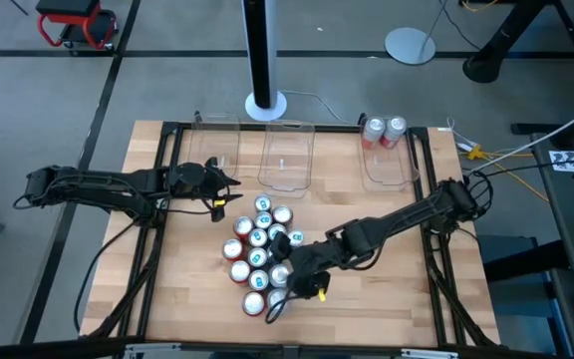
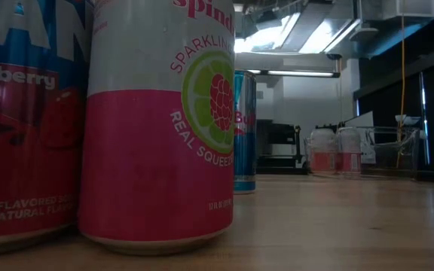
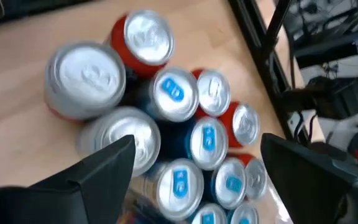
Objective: Sort soda cans
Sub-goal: Put the blue-white soda can into the right transparent bin
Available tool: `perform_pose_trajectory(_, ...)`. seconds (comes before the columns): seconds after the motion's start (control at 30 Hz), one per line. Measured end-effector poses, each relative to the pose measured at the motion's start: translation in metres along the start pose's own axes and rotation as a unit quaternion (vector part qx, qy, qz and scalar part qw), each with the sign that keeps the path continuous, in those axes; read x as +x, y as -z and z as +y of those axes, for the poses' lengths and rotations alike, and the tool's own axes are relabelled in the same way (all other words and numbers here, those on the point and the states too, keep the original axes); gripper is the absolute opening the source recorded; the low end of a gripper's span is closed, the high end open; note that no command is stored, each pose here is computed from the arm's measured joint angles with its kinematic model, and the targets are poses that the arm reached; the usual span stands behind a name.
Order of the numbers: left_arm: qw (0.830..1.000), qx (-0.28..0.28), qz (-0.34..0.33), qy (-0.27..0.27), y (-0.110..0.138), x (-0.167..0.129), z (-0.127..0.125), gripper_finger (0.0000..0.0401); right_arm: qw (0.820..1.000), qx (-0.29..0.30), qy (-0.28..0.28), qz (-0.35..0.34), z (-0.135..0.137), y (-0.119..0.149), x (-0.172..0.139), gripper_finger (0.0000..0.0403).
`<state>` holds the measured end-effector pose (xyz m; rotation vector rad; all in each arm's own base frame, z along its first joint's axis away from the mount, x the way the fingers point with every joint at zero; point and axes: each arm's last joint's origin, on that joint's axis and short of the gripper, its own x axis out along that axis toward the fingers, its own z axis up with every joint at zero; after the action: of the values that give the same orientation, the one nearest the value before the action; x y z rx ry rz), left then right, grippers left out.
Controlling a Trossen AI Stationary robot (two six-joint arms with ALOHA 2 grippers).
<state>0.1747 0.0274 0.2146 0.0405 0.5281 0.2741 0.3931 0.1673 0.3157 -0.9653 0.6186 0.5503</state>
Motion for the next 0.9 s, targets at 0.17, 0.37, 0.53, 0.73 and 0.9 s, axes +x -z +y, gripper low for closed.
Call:
perform_pose_trajectory(0.17, 1.0, -0.002, 0.0, 0.0, 0.0, 0.0, 0.0, 0.0169, 1.0, 0.001, 0.004, -0.005, -0.001, -0.001, 0.0, 0.0347)
perform_pose_trajectory(0.37, 1.0, -0.002, -0.001, 0.0, 0.0, 0.0, 0.0, 0.0169, 1.0, 0.001, -0.02, -0.007, 0.004, 0.0, 0.013, 0.0347)
perform_pose_trajectory(0.53, 1.0, -0.002, -0.001, 0.0, 0.0, 0.0, 0.0, 0.0169, 0.997, 0.015, -0.071, -0.015, 0.014, 0.003, 0.033, 0.0347)
perform_pose_trajectory(0.73, 1.0, -0.004, -0.003, 0.0, -0.001, 0.0, 0.0, 0.0169, 0.996, 0.031, -0.079, -0.031, 0.013, 0.003, 0.036, 0.0347)
perform_pose_trajectory(0.9, 1.0, -0.004, -0.003, 0.0, -0.001, 0.0, 0.0, 0.0169, 0.996, 0.027, -0.077, -0.03, 0.013, 0.003, 0.037, 0.0347)
